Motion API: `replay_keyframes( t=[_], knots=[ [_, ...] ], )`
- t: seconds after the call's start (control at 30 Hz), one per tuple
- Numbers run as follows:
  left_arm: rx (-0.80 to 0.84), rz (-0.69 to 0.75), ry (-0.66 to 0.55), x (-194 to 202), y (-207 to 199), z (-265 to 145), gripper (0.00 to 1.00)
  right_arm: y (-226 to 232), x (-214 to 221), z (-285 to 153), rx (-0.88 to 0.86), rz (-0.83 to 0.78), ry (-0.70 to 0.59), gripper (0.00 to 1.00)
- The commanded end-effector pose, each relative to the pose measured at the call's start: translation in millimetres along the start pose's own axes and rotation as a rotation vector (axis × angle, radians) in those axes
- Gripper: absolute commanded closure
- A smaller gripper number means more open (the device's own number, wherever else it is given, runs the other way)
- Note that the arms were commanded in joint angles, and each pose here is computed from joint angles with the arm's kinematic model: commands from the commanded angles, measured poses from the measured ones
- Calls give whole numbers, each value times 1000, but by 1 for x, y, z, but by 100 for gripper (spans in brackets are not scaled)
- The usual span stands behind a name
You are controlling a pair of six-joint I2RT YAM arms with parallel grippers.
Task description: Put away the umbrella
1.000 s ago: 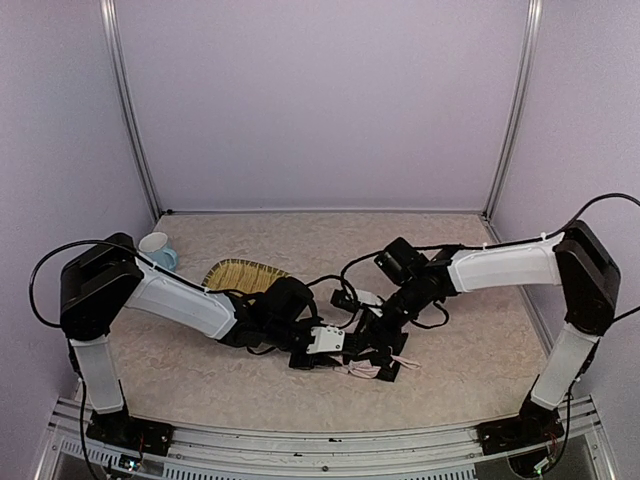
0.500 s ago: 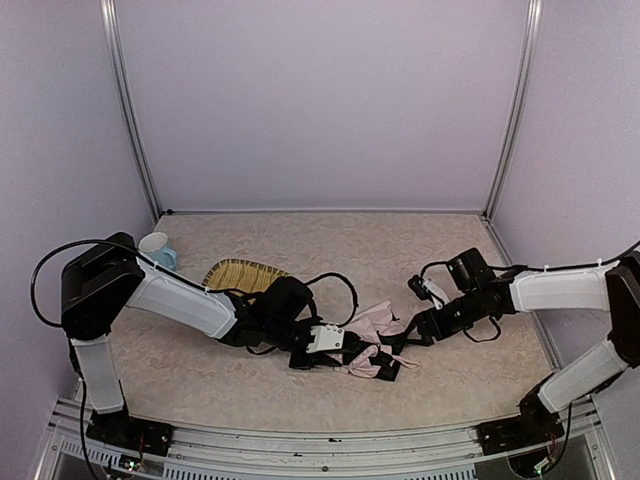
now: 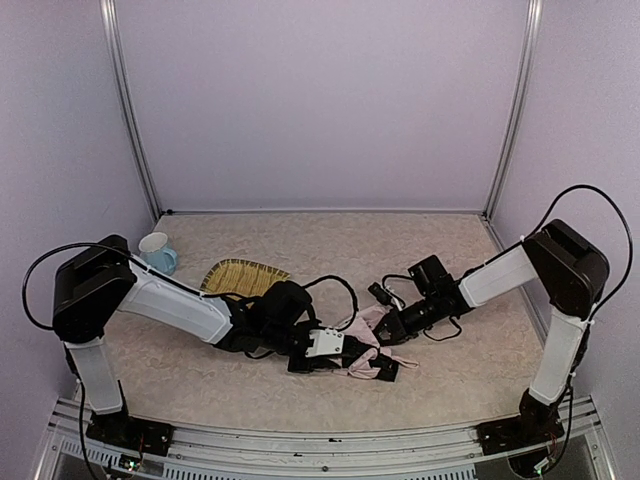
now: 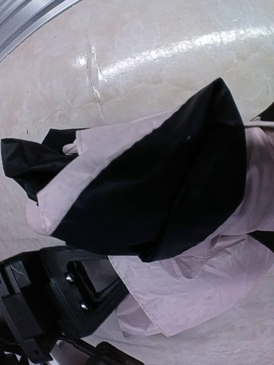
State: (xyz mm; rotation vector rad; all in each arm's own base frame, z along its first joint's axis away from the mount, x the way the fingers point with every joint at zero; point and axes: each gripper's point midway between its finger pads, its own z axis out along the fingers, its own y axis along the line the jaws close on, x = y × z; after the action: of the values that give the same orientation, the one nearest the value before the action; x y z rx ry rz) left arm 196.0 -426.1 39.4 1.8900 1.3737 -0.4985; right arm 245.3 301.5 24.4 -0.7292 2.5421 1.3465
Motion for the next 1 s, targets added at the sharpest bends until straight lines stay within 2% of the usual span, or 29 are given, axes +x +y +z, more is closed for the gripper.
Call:
replay_keyframes(
  t=[0.0, 0.2, 0.37, 0.47, 0.57, 0.73, 0.83, 0.97],
  knots=[
    [107, 18, 15, -9, -26, -6, 100, 33, -59, 10, -128, -151, -107, 100],
    [173, 50, -26, -36, -32, -10, 100, 55, -109, 20, -160, -245, -190, 100],
    [261, 3, 5, -26, -48, -8, 100, 50, -144, 11, -87, -284, -284, 100],
    [317, -72, 46, -9, -55, -1, 100, 36, -152, 15, -59, -268, -286, 100],
    [373, -240, 133, 23, -51, 12, 100, 21, -144, 24, -25, -246, -251, 99],
    [482, -509, 248, 70, -52, 23, 100, 6, -132, 9, 44, -218, -248, 67],
    [528, -591, 275, 83, -55, 20, 100, -3, -132, -18, 137, -224, -272, 53],
    [582, -657, 280, 91, -59, 19, 100, -4, -131, -58, 290, -278, -292, 41]
  ],
)
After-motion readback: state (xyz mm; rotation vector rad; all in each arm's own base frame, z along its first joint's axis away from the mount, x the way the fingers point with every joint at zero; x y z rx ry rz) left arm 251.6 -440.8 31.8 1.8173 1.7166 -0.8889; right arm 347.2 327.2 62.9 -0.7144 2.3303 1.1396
